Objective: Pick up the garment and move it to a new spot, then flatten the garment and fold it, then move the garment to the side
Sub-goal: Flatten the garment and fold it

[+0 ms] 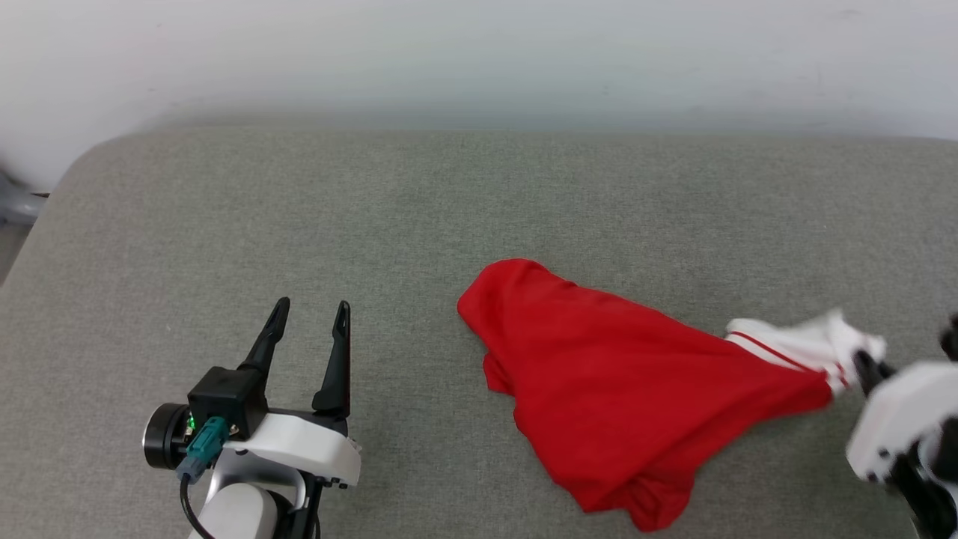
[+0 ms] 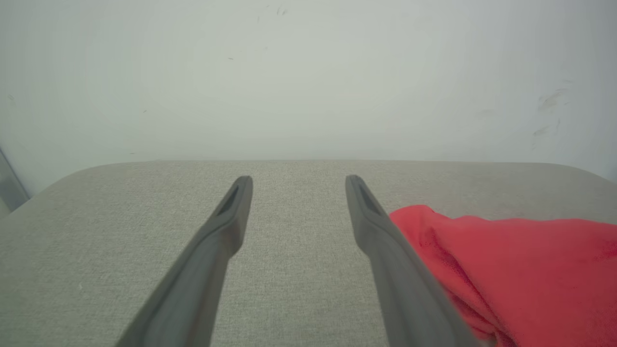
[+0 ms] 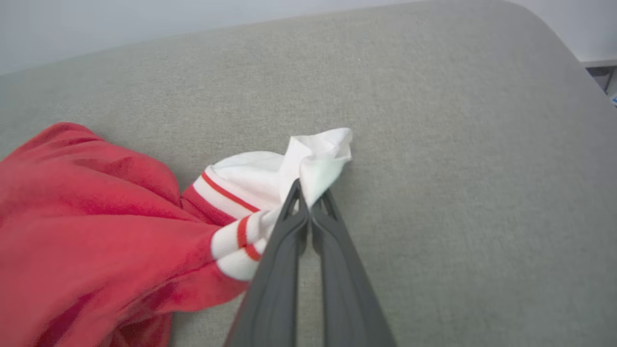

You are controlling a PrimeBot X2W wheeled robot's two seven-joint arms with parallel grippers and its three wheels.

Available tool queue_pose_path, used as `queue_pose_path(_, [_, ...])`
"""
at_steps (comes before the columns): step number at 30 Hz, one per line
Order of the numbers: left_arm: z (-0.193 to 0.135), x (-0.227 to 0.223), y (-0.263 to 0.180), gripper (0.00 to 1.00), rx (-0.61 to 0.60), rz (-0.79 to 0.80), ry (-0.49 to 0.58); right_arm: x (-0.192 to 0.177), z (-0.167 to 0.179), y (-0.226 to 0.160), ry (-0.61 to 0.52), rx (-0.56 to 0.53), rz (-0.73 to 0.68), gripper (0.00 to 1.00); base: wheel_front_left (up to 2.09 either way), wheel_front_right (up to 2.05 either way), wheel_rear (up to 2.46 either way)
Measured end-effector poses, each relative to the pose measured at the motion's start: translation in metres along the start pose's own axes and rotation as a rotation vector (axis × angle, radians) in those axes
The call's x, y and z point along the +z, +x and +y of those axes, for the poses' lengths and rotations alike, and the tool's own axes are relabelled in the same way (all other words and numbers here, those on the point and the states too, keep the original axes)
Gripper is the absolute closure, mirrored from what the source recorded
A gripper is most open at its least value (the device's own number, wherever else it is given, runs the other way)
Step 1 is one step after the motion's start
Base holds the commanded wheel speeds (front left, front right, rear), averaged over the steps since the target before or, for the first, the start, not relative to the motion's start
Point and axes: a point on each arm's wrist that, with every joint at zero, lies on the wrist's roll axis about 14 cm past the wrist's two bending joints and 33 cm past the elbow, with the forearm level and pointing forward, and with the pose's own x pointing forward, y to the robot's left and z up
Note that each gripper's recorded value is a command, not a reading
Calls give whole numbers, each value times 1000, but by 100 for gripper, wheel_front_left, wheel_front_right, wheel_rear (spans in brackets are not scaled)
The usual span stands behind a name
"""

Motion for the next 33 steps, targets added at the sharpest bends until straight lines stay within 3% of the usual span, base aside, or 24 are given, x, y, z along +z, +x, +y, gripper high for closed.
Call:
queue_pose_path(4, [-2, -2, 1, 0, -7, 5, -2, -54, -52, -21, 104, -146, 93, 100, 0, 0, 0])
queue_pose_path(7, [-2, -4, 0, 0, -7, 11, -3, -97, -68, -31, 161, -190, 183, 96, 0, 0, 0])
queue_pose_path(8, [-1, -5, -1, 0, -5, 14, -3, -110, -69, -33, 194, -190, 206, 37, 0, 0, 0])
queue_pose_path(9, [-1, -6, -1, 0, -3, 17, -2, -122, -68, -34, 214, -188, 225, 0, 0, 0, 0])
queue_pose_path(14, [2, -8, -4, 0, 4, 25, -2, -115, -73, -30, 252, -209, 79, 0, 0, 0, 0])
queue_pose_path(22, [7, -5, -16, 0, 28, 24, 1, -43, -64, -29, 182, -188, -293, 0, 0, 0, 0])
queue_pose_path(33, [10, 0, -36, 0, 55, 14, 7, 11, 8, -52, -5, 16, -517, 0, 0, 0, 0])
